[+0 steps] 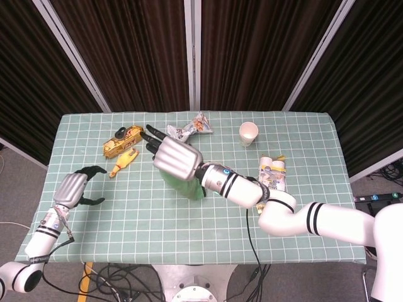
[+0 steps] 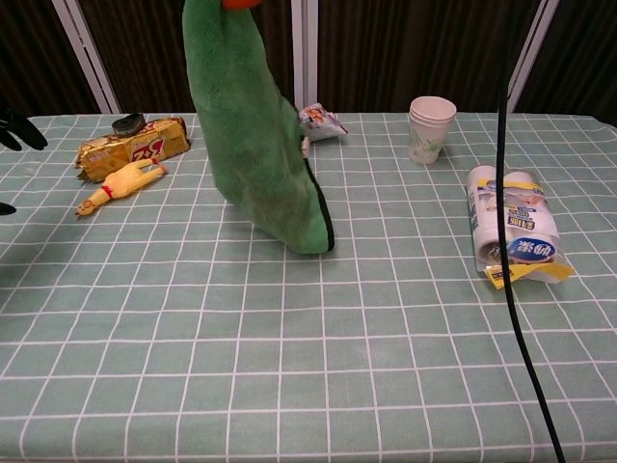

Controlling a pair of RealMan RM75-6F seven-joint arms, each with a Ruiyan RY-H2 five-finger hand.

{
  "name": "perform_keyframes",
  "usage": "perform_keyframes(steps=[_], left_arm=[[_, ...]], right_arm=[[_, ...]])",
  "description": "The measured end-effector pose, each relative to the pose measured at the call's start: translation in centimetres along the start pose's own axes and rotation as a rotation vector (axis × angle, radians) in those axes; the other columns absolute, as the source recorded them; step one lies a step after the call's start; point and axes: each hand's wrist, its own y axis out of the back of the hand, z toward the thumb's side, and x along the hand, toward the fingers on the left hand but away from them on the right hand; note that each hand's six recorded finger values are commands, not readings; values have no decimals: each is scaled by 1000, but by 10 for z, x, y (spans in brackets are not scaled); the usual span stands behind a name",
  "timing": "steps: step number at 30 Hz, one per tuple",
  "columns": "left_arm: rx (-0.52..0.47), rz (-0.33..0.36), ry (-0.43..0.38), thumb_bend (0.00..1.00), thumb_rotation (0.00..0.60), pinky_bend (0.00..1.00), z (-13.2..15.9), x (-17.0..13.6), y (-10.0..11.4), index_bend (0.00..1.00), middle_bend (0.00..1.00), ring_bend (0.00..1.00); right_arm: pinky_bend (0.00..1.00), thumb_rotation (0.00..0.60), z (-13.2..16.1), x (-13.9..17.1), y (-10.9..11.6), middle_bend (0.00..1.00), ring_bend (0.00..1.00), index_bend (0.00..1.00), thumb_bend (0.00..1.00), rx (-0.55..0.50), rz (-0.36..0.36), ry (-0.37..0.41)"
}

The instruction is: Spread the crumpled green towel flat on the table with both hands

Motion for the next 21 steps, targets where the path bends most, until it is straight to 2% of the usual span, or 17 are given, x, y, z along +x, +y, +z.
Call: perform_keyframes(steps=[7,16,21], left_arm=[[-12,-9,14,61,600,308,-3,-2,-3,264,266,231],[-99,-52,14,60,600,308,10,9,-13,277,267,231],[-168,-82,8,59,600,308,22,21,-20,295,266,231]], right_arm=[[56,600,22,3,-9,265,15,783,460,33,0,86],[56,600,13,-14,-45,265,15,784,460,68,74,26],[56,600,10,-31,-50,266,15,784,460,48,69,-34]])
